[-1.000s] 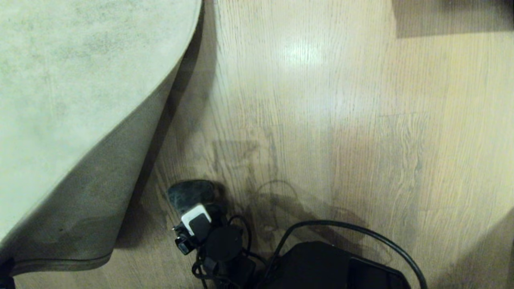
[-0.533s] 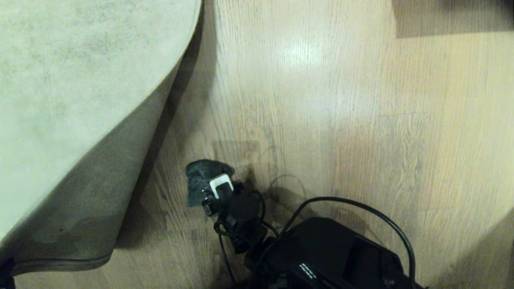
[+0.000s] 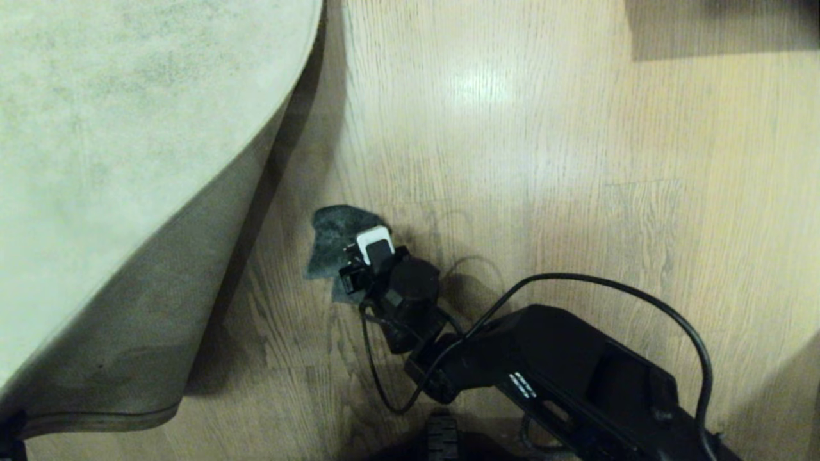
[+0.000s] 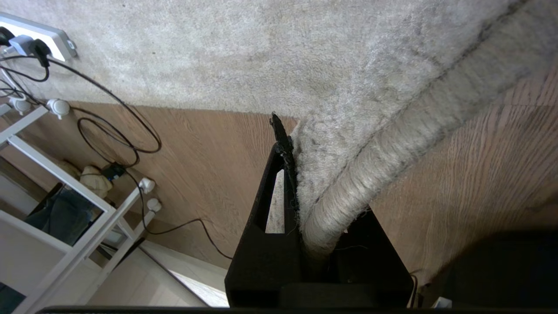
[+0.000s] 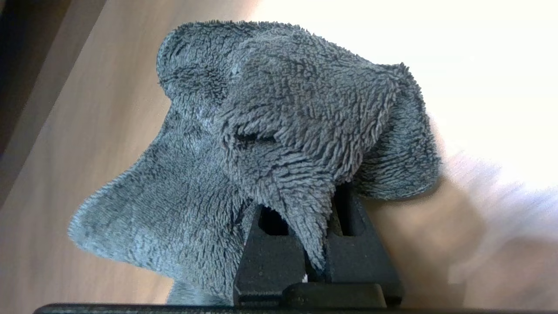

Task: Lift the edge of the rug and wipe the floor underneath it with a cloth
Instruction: Wipe the floor under the carpet with a rag

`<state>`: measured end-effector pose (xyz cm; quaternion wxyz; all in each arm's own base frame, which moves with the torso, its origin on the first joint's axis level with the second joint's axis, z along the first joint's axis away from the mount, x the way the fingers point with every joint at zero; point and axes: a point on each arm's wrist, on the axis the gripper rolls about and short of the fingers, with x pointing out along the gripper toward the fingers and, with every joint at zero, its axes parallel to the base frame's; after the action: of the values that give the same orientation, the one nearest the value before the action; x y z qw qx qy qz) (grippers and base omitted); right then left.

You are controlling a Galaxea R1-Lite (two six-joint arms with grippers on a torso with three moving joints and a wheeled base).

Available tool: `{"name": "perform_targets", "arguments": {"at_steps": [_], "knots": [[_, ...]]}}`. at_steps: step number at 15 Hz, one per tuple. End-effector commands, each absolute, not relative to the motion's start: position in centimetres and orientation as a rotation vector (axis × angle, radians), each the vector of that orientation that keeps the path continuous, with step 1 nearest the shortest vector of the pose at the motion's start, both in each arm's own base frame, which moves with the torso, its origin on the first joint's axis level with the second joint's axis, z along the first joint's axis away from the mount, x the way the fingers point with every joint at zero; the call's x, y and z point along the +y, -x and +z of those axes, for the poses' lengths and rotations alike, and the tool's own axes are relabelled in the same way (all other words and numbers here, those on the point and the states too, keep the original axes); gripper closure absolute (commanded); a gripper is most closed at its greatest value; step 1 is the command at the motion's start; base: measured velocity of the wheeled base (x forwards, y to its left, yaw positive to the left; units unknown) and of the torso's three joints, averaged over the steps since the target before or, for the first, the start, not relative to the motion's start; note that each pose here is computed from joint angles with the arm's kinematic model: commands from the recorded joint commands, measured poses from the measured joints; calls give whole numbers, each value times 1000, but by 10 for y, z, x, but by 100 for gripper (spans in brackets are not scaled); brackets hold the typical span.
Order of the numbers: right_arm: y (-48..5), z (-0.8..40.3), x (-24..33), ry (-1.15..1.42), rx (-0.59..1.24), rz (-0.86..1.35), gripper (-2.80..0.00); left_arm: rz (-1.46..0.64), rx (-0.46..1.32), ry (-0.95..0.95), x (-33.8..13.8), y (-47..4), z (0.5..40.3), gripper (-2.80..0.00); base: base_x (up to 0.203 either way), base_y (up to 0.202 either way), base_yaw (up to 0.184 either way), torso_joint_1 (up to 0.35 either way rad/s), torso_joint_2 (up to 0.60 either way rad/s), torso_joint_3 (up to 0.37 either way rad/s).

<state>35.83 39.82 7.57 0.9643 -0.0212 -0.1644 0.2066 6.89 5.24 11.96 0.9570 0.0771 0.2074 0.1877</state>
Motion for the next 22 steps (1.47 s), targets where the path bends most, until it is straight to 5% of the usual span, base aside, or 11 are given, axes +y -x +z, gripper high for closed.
{"name": "perform_targets", "arguments": {"at_steps": [1, 9, 22], "knots": [[-360, 117, 382, 13, -381, 382, 0, 379, 428, -154, 53, -70, 119, 0, 0, 0, 0, 0, 0, 0], [-329, 148, 332, 59, -314, 373, 0, 372, 437, -147, 54, -71, 118, 0, 0, 0, 0, 0, 0, 0], [-300, 159, 152, 160, -93, 100, 0, 362, 444, -142, 55, -72, 117, 0, 0, 0, 0, 0, 0, 0]]}}
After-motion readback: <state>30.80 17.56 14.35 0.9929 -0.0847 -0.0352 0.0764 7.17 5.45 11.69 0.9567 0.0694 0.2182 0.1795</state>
